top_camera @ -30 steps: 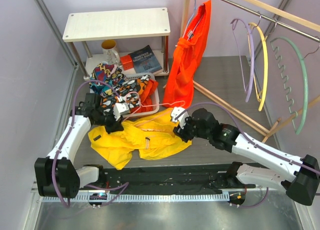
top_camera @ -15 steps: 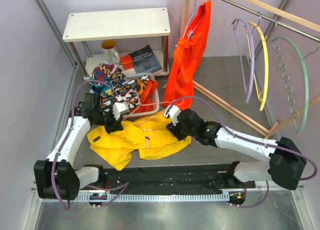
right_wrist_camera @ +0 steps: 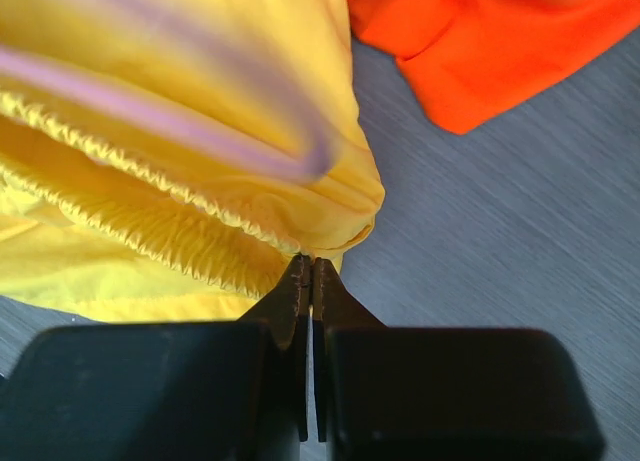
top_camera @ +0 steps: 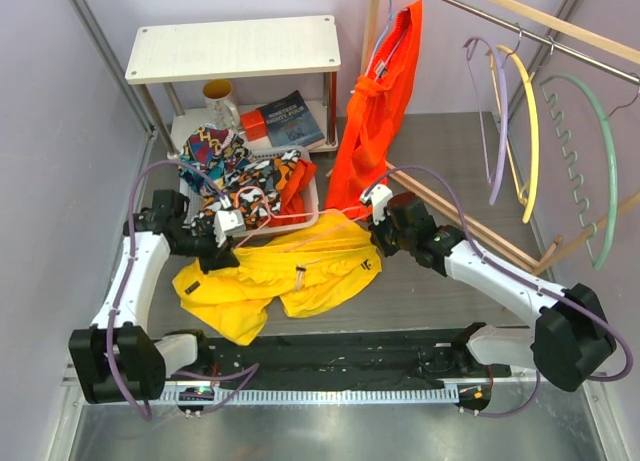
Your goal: Place the shorts on the hanger
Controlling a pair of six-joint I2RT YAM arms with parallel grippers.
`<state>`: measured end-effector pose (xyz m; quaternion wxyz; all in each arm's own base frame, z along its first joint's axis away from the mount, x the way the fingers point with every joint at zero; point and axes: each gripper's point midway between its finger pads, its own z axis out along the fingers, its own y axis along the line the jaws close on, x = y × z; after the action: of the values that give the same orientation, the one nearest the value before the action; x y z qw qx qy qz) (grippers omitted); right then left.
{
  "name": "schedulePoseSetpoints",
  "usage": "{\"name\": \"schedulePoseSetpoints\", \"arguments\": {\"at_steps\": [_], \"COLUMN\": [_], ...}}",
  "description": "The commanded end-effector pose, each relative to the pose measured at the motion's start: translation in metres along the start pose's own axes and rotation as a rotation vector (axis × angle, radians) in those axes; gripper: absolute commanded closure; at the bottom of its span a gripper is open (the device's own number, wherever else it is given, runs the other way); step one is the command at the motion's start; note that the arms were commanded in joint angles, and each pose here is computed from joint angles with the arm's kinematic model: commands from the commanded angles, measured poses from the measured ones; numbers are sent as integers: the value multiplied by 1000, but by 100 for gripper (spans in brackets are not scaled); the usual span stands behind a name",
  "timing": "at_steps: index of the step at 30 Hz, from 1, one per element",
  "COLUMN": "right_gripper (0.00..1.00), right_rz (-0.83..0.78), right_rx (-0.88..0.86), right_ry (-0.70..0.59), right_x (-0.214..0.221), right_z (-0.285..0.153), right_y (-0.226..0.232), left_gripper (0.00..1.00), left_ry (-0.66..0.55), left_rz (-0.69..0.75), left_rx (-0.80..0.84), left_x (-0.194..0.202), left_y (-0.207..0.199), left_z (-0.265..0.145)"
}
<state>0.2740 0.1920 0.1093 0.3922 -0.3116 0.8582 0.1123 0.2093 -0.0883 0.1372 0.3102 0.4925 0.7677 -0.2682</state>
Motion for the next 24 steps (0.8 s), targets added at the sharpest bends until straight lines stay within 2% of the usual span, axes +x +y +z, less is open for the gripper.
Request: {"name": "schedulePoseSetpoints", "arguments": {"at_steps": [1,7,13,18,24], "right_gripper": [99,99,99,99,99], "right_rz": [43,79,64,42,23], "right_rx": [106,79,81,87,53], "right_ry": [25,18,-21,-37,-68], "right_x": [-4,-14,-29,-34,-49], "right_z": [-8,-3,-12,-20,-29], "right_y": [-42,-54,-58,-59,-54], "left_gripper": [100,100,100,100,100], "left_ry": [50,154,268,337,404], "left_rz": [145,210,182,102,118], "left_rx": [-4,1,-7,-22,-37], "left_x": [8,30,46,55,59], "left_y": [-13,-16,1,14,18], "left_z": [-18,-22,-25,-24,-18]}}
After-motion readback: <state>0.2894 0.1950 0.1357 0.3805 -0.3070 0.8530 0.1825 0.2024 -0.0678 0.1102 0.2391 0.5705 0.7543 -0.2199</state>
